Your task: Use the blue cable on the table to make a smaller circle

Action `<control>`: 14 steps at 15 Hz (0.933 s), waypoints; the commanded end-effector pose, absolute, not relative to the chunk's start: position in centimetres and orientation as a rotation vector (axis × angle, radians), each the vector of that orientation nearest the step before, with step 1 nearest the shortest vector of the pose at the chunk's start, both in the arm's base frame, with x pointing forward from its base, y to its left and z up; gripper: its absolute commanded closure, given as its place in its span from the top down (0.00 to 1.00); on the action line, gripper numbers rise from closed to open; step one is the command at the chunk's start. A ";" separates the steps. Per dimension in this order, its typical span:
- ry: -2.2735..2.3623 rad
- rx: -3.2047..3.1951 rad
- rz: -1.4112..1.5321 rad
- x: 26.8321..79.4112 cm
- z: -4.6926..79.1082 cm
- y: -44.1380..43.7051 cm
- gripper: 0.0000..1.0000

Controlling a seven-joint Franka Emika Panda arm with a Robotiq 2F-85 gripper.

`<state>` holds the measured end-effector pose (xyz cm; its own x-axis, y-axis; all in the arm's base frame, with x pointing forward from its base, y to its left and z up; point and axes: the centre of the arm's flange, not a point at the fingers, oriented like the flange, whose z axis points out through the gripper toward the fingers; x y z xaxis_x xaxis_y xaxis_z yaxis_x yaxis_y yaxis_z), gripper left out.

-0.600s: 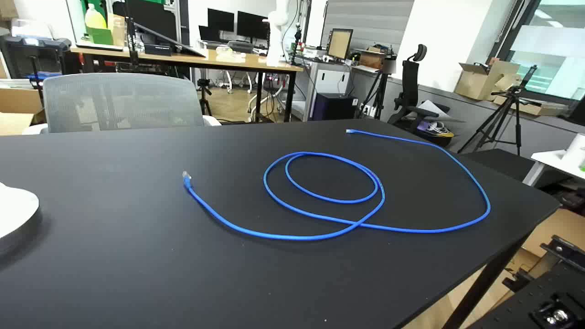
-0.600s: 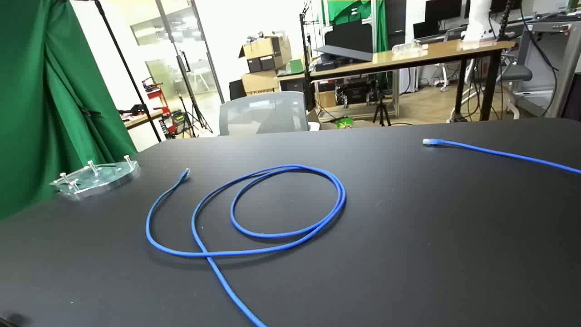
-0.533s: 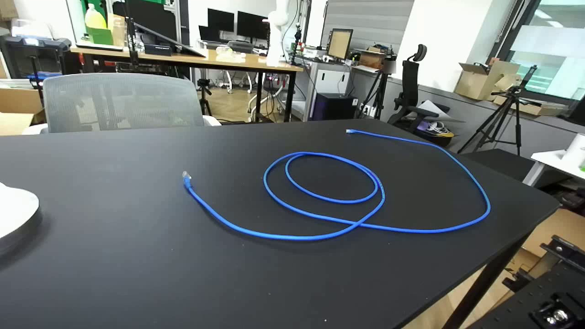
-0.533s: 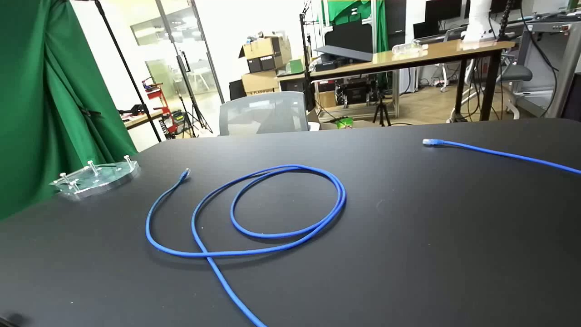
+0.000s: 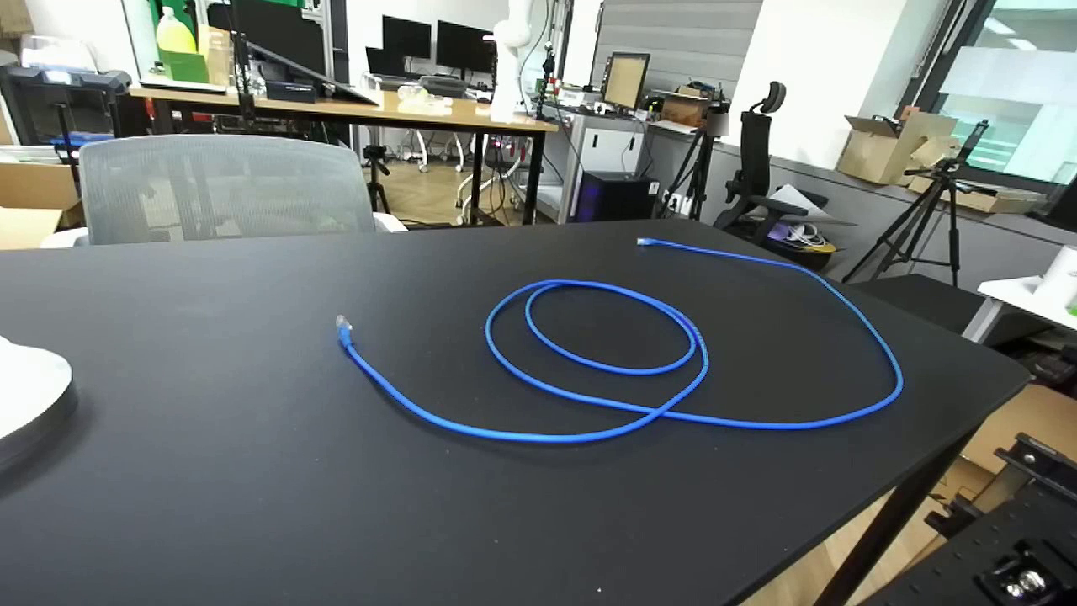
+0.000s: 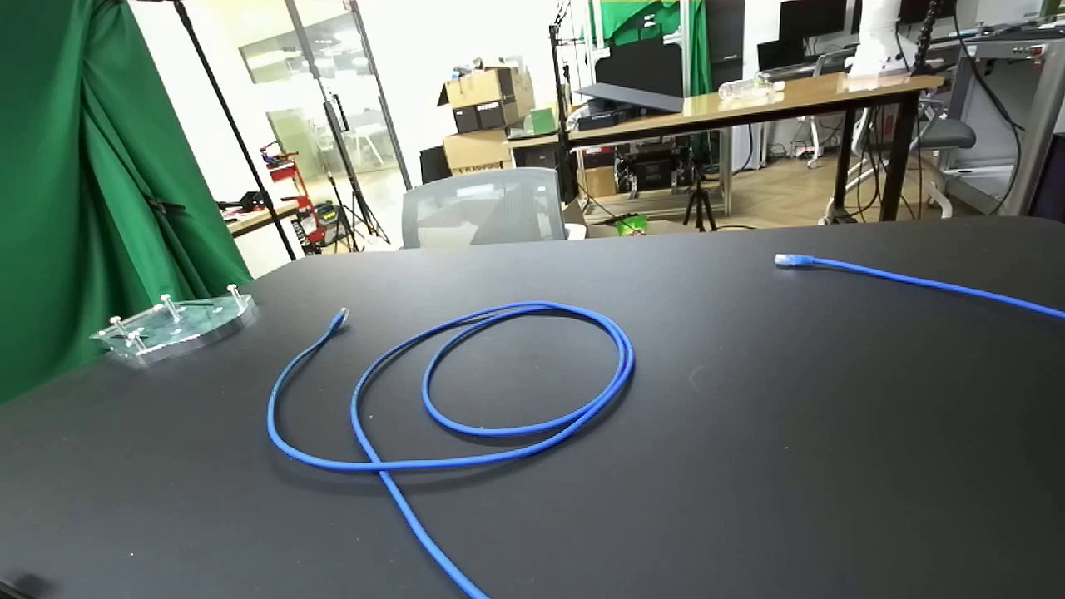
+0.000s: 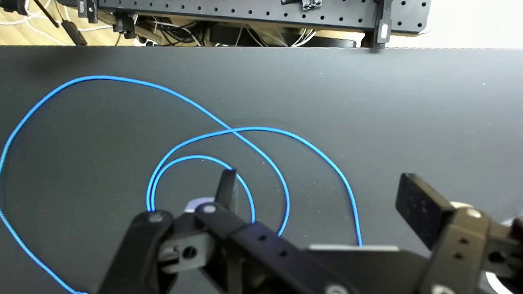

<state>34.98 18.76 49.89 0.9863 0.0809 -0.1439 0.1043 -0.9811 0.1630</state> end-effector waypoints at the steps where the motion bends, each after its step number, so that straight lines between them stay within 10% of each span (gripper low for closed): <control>1: 0.139 2.961 -0.204 35.0 49.9 18.8 1.00; 14: 0.173 3.042 -0.076 42.2 41.7 8.8 1.00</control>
<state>39.81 12.20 44.59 0.9966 0.0562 -0.0604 0.0653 -0.9848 0.1608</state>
